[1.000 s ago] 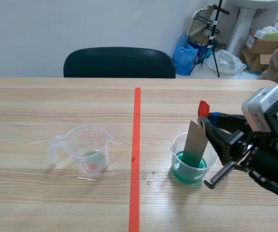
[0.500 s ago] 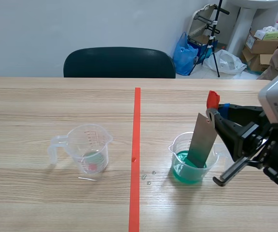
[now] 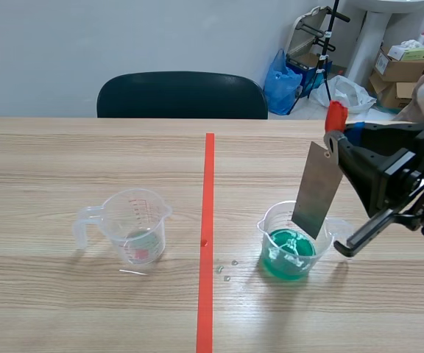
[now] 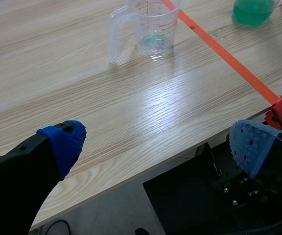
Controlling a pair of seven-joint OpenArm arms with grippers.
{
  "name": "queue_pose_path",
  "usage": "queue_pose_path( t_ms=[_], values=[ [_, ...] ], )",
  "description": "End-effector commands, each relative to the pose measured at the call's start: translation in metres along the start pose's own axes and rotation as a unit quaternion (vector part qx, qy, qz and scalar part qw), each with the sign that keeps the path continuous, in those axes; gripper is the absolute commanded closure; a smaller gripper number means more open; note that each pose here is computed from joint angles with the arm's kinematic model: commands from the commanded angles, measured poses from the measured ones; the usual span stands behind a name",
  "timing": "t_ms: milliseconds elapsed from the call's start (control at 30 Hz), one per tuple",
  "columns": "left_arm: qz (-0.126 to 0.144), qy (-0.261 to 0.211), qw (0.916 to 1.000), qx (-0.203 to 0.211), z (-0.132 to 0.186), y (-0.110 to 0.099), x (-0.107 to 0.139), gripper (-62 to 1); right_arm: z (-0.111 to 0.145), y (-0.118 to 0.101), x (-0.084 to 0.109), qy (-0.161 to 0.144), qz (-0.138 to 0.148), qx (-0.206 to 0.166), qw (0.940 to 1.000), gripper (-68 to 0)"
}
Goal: Do the redox reaction experiment
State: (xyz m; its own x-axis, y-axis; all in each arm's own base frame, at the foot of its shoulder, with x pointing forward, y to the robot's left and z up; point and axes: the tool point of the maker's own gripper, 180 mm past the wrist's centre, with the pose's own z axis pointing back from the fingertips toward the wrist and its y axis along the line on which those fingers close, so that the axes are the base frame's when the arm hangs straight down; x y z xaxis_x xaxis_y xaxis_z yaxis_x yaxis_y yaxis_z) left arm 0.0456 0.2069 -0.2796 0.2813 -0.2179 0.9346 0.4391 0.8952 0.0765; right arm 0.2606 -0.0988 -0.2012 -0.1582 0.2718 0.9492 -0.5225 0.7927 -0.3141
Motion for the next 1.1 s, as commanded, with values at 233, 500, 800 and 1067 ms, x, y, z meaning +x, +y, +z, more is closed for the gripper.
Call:
queue_pose_path(
  t_ms=[233,500,800,1067],
  values=[
    [0.002,-0.014,0.9999,0.004,0.0,0.001,0.006,-62.3,-0.005,-0.003,0.027,-0.027,0.01,0.001,0.9996,-1.3],
    [0.002,-0.014,0.9999,0.004,0.0,0.001,0.006,-62.3,-0.002,0.0,0.038,-0.027,0.013,0.001,0.9996,-1.3],
    [0.002,-0.014,0.9999,0.004,0.0,0.001,0.006,-62.3,0.004,-0.003,0.053,-0.034,0.025,-0.005,0.9991,-1.3],
    [0.002,-0.014,0.9999,0.004,0.0,0.001,0.006,-62.3,0.003,-0.004,0.059,-0.033,0.025,-0.01,0.9991,-1.3]
  ],
)
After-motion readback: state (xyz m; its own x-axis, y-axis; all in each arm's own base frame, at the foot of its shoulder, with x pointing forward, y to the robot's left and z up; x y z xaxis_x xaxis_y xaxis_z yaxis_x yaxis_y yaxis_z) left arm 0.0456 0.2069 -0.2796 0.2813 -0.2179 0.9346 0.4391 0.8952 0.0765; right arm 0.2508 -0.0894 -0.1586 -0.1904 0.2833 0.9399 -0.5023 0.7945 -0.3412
